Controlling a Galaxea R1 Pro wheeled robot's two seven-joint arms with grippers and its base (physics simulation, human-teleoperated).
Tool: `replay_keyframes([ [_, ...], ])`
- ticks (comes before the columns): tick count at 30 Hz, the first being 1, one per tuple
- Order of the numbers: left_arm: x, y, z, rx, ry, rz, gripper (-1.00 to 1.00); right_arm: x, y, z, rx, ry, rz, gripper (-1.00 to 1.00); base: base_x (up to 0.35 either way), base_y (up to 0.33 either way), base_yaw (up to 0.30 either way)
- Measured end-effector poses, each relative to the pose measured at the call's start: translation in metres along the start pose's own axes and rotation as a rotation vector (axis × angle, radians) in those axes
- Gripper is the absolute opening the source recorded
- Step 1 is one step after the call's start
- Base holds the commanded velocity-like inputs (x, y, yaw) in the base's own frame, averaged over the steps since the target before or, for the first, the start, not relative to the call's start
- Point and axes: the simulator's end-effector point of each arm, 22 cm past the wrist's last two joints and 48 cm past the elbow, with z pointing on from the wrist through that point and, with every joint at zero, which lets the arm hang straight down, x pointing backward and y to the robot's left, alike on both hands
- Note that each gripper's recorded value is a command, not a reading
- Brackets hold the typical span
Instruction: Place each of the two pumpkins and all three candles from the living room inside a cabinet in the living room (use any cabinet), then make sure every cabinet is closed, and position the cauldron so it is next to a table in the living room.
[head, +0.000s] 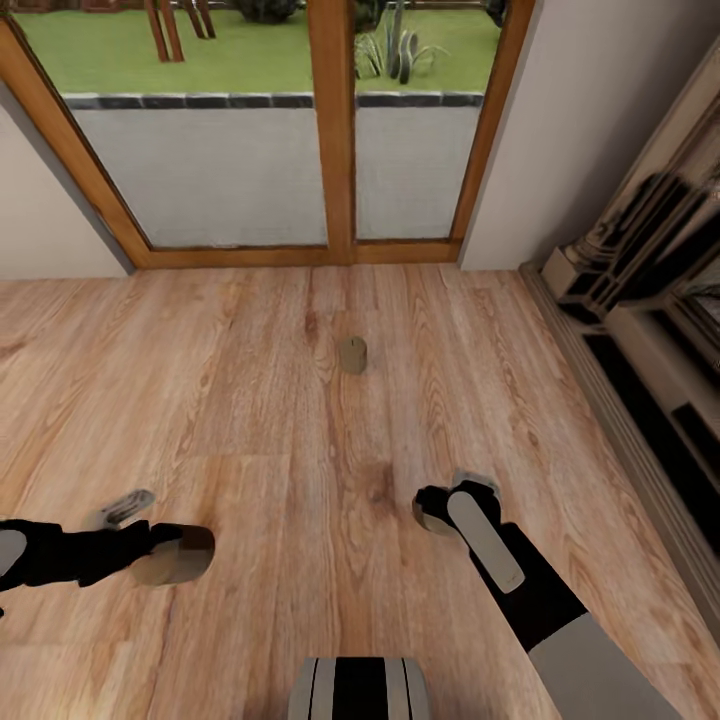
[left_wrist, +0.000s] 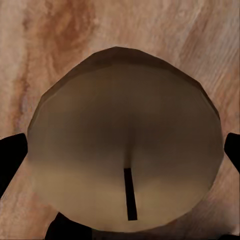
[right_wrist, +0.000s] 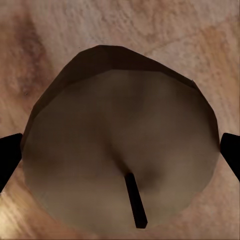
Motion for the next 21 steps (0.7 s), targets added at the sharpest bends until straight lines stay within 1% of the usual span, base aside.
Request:
replay_keyframes([
  [1,0.002,0.004,0.002,-0.029,-0.003,0.019,-1.00,-0.002,0.003,-0.003,-0.007,-0.006,0.001,-1.00,0.000,0.000,0.000],
  [3,0.003,-0.002,0.002,-0.021,-0.012,0.011,-1.00,-0.004,0.011,-0.010,-0.024,-0.013,0.002,-1.00,0.000,0.000,0.007],
  [4,0.002,-0.001,0.001,-0.031,-0.019,0.016,-1.00,-0.004,0.015,-0.013,-0.032,-0.014,0.002,-1.00,0.000,0.000,0.030],
  [9,0.000,-0.004,-0.004,-0.031,-0.033,0.022,-1.00,-0.002,0.033,-0.024,-0.061,-0.015,0.004,-1.00,0.000,0.000,0.126],
  [21,-0.007,-0.009,-0.020,-0.023,-0.067,0.026,-1.00,-0.010,0.040,-0.040,-0.081,-0.037,0.000,-1.00,0.000,0.000,0.186],
])
